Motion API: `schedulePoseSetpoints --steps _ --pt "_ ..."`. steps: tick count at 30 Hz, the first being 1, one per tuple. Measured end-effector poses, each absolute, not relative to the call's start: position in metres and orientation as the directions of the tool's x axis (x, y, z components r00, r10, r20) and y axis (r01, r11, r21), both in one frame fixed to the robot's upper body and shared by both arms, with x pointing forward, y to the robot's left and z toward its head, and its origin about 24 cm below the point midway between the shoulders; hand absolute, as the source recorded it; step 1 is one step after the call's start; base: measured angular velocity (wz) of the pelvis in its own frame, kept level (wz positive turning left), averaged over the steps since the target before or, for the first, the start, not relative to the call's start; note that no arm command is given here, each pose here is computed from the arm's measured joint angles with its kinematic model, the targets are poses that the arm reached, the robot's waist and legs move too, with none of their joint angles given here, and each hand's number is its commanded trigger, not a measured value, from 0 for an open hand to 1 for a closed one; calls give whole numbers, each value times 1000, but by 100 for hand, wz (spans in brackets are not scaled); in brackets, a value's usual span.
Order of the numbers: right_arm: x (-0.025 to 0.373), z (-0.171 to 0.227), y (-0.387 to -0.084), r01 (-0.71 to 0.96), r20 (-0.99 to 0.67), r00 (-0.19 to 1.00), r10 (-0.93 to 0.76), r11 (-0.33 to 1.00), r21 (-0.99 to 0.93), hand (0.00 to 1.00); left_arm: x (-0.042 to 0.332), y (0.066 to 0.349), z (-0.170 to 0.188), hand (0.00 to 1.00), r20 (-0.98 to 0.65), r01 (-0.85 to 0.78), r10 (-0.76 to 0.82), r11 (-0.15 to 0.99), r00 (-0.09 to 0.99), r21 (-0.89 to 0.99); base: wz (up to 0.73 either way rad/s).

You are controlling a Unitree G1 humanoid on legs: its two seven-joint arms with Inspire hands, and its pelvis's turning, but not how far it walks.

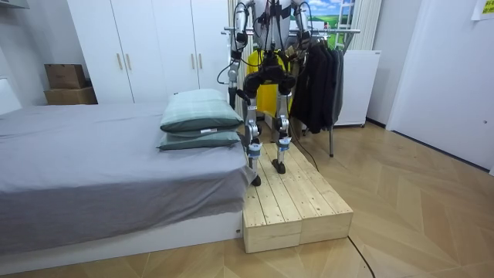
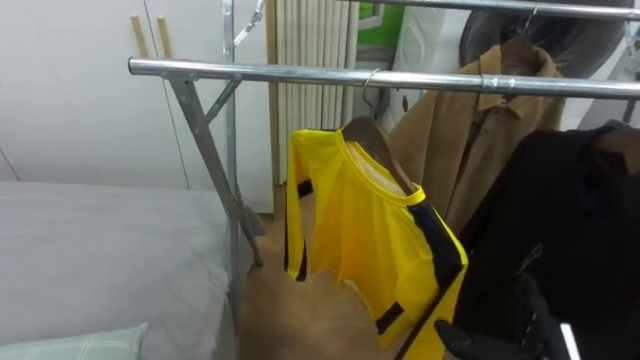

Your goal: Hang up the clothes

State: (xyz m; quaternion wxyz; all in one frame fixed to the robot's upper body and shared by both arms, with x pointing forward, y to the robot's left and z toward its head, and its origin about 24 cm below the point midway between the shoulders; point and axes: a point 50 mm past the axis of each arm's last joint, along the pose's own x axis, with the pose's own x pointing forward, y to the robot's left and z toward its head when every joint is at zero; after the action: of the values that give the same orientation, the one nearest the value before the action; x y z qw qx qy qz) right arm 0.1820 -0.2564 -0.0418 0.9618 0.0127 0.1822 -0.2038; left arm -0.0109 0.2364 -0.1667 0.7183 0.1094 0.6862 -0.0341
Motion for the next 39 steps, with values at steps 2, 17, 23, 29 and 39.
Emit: schedulePoseSetpoints --steps 2,17,23,29,39 --pt "176 -48 -256 404 -381 837 -393 913 -56 0 -11 236 -167 0 -993 200 100 974 58 110 0" --pt "130 -97 -253 337 -598 722 -349 931 -137 0 -14 236 -167 0 -994 167 95 981 54 103 -3" --pt "90 -131 -247 328 -756 571 -319 933 -147 0 -11 236 -167 0 -994 168 92 981 65 102 0" --pt "70 -146 -236 287 -824 507 -253 951 -116 0 -9 235 -168 0 -994 174 85 980 70 96 0" --pt "40 -160 -232 319 -899 399 -181 946 -49 0 -4 228 -170 0 -994 184 77 979 76 90 0"
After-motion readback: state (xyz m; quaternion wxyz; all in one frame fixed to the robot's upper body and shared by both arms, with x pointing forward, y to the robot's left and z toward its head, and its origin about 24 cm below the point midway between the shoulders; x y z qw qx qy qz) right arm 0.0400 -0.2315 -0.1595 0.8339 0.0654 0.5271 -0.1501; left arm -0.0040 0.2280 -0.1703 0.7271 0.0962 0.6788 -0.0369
